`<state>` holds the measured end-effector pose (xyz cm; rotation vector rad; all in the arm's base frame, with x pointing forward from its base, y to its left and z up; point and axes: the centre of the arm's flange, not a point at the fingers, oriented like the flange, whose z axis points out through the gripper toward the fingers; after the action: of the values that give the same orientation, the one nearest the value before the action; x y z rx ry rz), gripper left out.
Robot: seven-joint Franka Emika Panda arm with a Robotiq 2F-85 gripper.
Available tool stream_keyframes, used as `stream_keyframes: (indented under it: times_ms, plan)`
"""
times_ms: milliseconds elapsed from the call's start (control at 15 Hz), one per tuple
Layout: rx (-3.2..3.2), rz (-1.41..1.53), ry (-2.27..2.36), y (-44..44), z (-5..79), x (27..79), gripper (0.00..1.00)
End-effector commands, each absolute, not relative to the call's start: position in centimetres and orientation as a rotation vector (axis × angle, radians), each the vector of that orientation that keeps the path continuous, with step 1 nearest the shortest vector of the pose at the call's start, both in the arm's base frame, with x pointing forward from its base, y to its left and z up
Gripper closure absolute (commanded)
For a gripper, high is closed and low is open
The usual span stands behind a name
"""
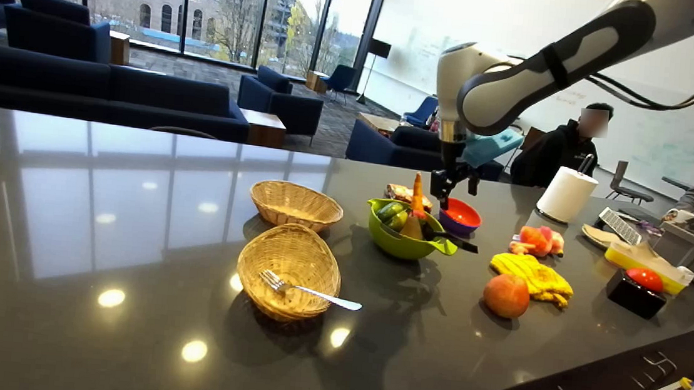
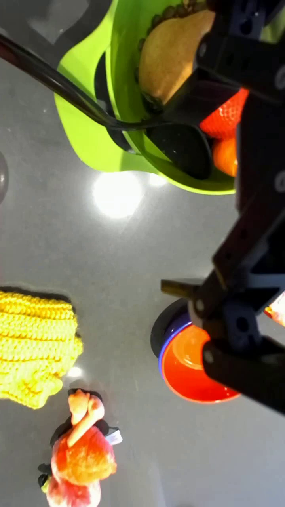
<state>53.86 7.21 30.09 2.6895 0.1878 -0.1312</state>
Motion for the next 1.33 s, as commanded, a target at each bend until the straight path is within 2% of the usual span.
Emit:
stream_keyframes:
  times_ms: [0,800,1267]
  plan:
    - [2.779,0.005,0.112,3.8,31.1,52.7,0.0]
    - [2.868,0.324,-0.135,-10.4,30.3,51.5,0.0]
    - [2.889,0.409,-0.242,-13.0,28.6,50.3,0.0]
